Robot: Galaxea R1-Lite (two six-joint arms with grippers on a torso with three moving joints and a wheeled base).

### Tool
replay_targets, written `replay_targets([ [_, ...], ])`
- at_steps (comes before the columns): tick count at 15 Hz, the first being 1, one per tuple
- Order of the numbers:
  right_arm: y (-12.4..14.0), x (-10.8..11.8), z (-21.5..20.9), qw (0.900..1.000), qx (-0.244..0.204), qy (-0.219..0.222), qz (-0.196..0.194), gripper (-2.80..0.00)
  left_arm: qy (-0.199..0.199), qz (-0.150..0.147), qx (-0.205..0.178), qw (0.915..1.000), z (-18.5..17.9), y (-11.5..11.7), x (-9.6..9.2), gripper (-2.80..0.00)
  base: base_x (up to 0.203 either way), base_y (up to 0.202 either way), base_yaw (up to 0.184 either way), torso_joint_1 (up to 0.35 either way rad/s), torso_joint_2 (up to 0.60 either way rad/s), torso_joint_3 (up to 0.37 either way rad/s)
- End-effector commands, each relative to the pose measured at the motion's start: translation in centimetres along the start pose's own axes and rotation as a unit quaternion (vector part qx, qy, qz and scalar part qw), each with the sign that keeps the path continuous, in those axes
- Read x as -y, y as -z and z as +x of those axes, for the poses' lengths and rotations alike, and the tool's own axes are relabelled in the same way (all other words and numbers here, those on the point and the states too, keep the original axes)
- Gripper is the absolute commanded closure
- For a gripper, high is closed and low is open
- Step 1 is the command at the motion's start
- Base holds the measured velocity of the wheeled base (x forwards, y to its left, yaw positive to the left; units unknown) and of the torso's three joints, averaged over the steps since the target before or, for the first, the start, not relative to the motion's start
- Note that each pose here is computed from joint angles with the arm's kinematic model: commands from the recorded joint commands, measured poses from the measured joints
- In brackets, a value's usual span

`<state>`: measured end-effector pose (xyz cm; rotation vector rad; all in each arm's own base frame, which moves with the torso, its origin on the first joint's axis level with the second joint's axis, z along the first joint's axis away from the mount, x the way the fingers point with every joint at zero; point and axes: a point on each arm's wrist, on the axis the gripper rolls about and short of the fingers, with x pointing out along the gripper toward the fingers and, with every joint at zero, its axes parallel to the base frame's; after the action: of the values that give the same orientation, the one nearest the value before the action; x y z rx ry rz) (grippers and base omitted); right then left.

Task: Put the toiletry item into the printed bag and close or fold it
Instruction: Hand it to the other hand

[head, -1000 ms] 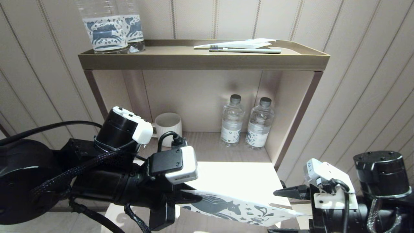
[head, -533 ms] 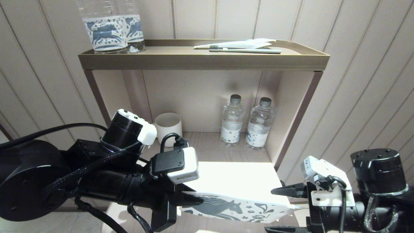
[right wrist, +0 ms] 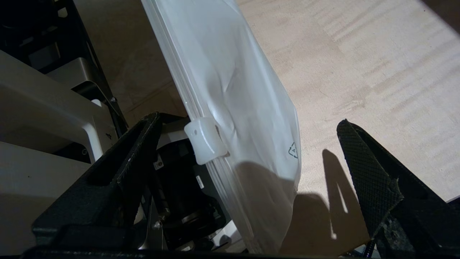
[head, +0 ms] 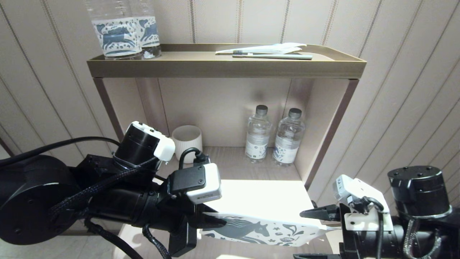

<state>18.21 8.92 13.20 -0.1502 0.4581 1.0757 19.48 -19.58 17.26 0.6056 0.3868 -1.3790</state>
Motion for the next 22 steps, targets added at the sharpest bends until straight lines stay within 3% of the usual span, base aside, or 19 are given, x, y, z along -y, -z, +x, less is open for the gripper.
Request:
replay_targets([
  [1,-0.08,-0.02,-0.06,1.000,0.003,-0.001,-0.003,-2.80,0.001,0.001,0.000,1.0000,0.01,0.02,-0.03,0.00,0.000,0.000,0.000,0.000,0.00,0.000],
  [5,-0.05,-0.02,-0.06,1.000,0.002,0.001,-0.003,-2.80,0.002,0.001,-0.001,1.0000,0.11,0.05,-0.02,0.00,0.000,0.000,0.000,0.000,0.00,0.000],
  [6,-0.05,-0.01,-0.07,1.000,0.002,0.001,-0.003,0.00,0.002,0.001,0.000,1.0000,0.07,0.03,-0.01,0.00,0.000,0.000,0.000,0.000,0.00,0.000],
  [20,-0.10,-0.22,-0.04,1.000,0.005,-0.009,-0.010,0.00,0.012,0.002,0.001,0.9999,0.59,0.37,-0.06,0.00,0.000,0.000,0.000,0.000,0.00,0.000],
  [21,-0.06,-0.23,-0.04,1.000,0.005,-0.010,-0.010,0.00,0.009,0.005,0.006,0.9999,0.61,0.40,-0.05,-0.15,0.000,0.000,0.000,0.000,0.00,0.000],
  [22,-0.08,-0.25,-0.06,1.000,0.005,-0.009,-0.011,0.00,0.004,0.010,0.014,0.9998,0.66,0.29,-0.16,-2.80,0.000,0.000,0.000,0.000,0.00,0.000],
])
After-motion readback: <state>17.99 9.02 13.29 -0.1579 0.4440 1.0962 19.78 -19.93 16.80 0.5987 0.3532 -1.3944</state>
